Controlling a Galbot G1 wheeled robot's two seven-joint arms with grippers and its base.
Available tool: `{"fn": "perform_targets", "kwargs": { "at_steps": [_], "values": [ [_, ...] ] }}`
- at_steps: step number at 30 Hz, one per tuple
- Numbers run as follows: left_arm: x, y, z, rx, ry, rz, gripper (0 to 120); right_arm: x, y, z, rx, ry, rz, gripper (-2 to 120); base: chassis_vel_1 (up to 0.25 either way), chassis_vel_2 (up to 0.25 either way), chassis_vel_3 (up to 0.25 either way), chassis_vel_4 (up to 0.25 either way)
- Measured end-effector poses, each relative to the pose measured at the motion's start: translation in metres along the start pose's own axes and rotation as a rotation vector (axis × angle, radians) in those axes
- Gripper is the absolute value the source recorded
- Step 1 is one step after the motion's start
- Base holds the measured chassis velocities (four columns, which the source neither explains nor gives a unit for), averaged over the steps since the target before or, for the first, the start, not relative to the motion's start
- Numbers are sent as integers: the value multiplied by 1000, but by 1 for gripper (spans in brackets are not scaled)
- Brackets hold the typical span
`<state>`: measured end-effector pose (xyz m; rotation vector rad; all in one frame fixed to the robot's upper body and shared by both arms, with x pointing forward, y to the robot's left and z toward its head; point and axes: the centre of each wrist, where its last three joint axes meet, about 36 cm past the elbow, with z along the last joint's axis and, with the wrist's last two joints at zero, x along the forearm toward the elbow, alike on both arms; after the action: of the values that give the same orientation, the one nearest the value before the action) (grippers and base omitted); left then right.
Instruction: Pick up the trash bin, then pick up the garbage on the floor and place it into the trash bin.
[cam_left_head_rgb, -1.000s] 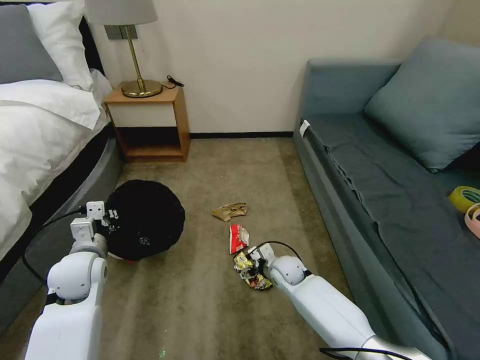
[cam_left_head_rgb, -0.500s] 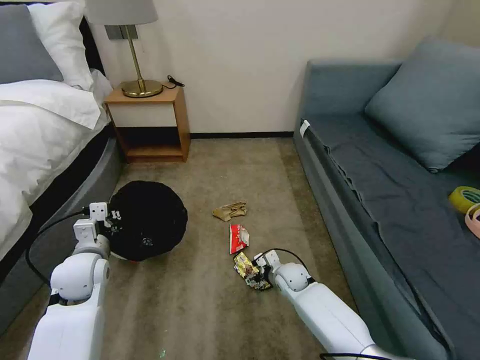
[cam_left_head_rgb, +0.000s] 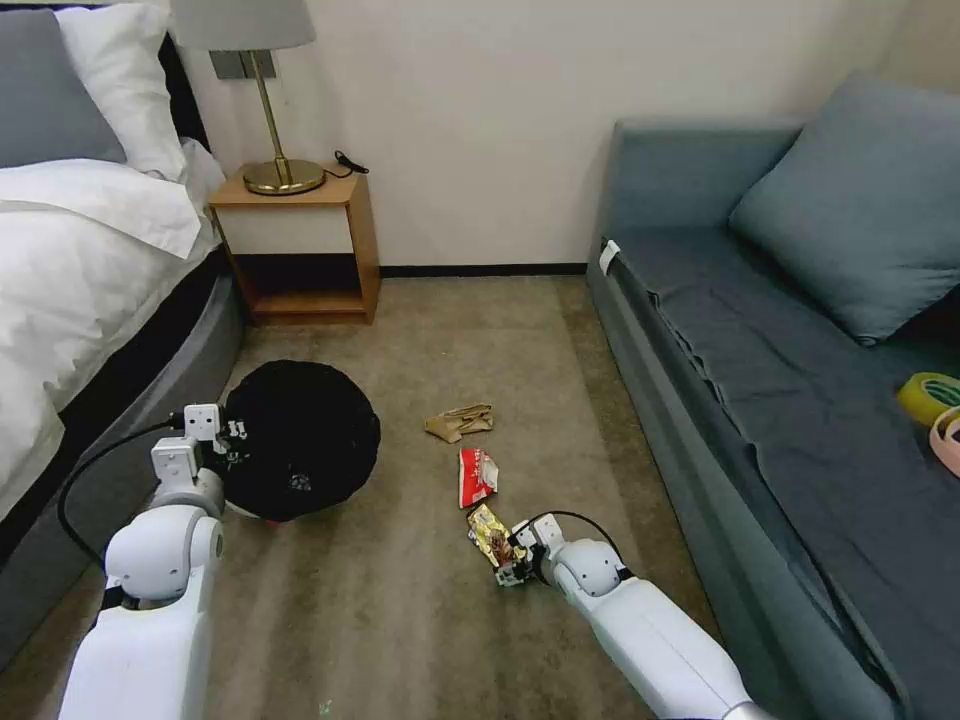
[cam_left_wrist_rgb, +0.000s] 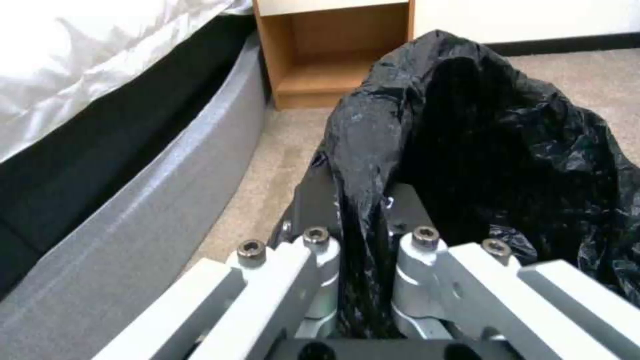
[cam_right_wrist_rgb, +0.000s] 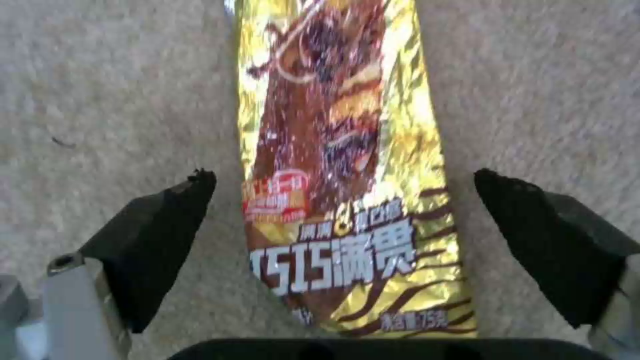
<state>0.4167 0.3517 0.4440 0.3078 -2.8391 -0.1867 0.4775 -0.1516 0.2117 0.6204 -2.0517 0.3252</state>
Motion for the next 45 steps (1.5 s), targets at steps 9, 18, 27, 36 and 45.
{"fn": "perform_targets", "kwargs": {
  "at_steps": [9, 18, 27, 36, 45],
  "values": [
    [1, 2, 0, -7, -3, 0, 5, -3, 5, 1, 3, -3, -10, 64, 0, 0, 0, 0],
    [1, 4, -1, -12, -9, 2, 5, -3, 9, 1, 5, -3, -16, 34, 0, 0, 0, 0],
    [0, 4, -1, -12, -11, 6, 5, -1, 9, 0, 12, -10, -8, 1, 0, 0, 0, 0],
    [-1, 2, 0, -6, -11, 13, 5, 22, 15, -36, 42, -112, -22, 0, 0, 0, 0, 0],
    [1, -4, -2, 5, -10, 31, 5, 81, 34, -116, 65, -367, -109, 0, 0, 0, 0, 0]
  ]
}}
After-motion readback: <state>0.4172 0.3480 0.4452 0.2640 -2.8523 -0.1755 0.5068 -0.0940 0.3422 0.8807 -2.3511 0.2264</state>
